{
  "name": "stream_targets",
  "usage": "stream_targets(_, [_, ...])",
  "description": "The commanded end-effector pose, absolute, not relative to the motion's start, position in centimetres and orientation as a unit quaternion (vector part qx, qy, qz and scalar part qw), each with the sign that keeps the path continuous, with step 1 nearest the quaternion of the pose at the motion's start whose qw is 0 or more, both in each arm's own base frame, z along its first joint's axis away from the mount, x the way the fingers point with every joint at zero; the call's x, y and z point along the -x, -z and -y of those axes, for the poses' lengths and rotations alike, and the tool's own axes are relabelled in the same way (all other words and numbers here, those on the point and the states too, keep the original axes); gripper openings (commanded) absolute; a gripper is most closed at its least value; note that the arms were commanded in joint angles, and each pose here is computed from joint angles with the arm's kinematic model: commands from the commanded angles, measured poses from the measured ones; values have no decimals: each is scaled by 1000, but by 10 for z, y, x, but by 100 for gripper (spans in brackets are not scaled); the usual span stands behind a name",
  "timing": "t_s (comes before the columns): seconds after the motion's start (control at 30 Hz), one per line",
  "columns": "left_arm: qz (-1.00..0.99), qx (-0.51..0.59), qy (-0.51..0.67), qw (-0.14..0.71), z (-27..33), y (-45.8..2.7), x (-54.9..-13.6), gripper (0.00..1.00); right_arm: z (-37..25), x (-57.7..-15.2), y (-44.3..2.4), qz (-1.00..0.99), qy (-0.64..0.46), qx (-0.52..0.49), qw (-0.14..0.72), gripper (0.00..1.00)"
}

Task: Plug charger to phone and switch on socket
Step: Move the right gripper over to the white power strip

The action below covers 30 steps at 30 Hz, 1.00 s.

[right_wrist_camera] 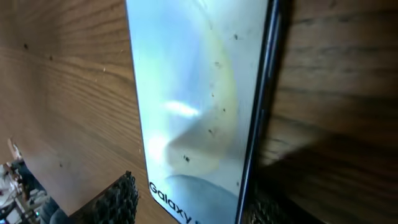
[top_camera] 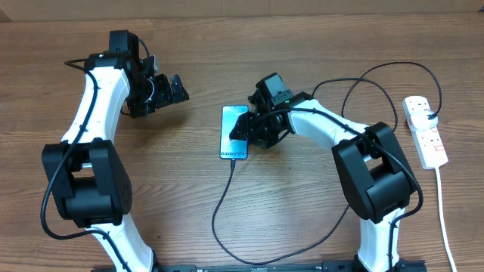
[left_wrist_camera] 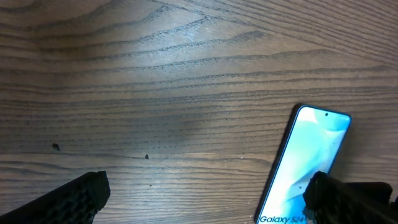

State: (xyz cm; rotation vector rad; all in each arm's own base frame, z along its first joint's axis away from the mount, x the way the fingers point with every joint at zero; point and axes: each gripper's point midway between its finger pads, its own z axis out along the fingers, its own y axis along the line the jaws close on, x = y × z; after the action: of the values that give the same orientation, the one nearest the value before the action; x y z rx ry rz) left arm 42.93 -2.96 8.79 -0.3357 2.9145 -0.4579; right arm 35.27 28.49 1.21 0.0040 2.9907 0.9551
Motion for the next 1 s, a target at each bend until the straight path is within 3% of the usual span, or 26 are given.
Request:
stream_targets(0.0, [-976, 116, 151, 102, 29, -101, -431, 100, -256, -358, 18, -972, -234, -36, 8, 65])
stream_targets(0.1, [-976, 116, 151, 102, 29, -101, -431, 100, -256, -358, 17, -971, -234, -38, 7, 84])
stream_targets(0.17, [-976, 116, 151, 102, 29, -101, -431, 100, -255, -360, 14, -972, -230, -39, 7, 89])
stream_targets(0.3, [-976, 116, 151, 102, 29, -101, -431, 100, -238, -373, -10, -978, -201, -55, 20, 89])
stream_targets(0.47, [-976, 116, 151, 102, 29, -101, -431, 100, -197, -392, -77, -985, -144, -69, 61, 93])
stream_targets(0.63, [-976, 116, 151, 102, 29, -101, -431, 100, -99, -390, -139, -985, -9, -140, 96, 100])
stream_targets(0.8, [-976, 116, 151, 102, 29, -101, -431, 100, -4, -374, -155, -967, 88, -222, 85, 100])
stream_targets(0.97, [-976, 116, 151, 102, 29, -101, -431, 100, 77, -356, -155, -941, 117, -312, 57, 100])
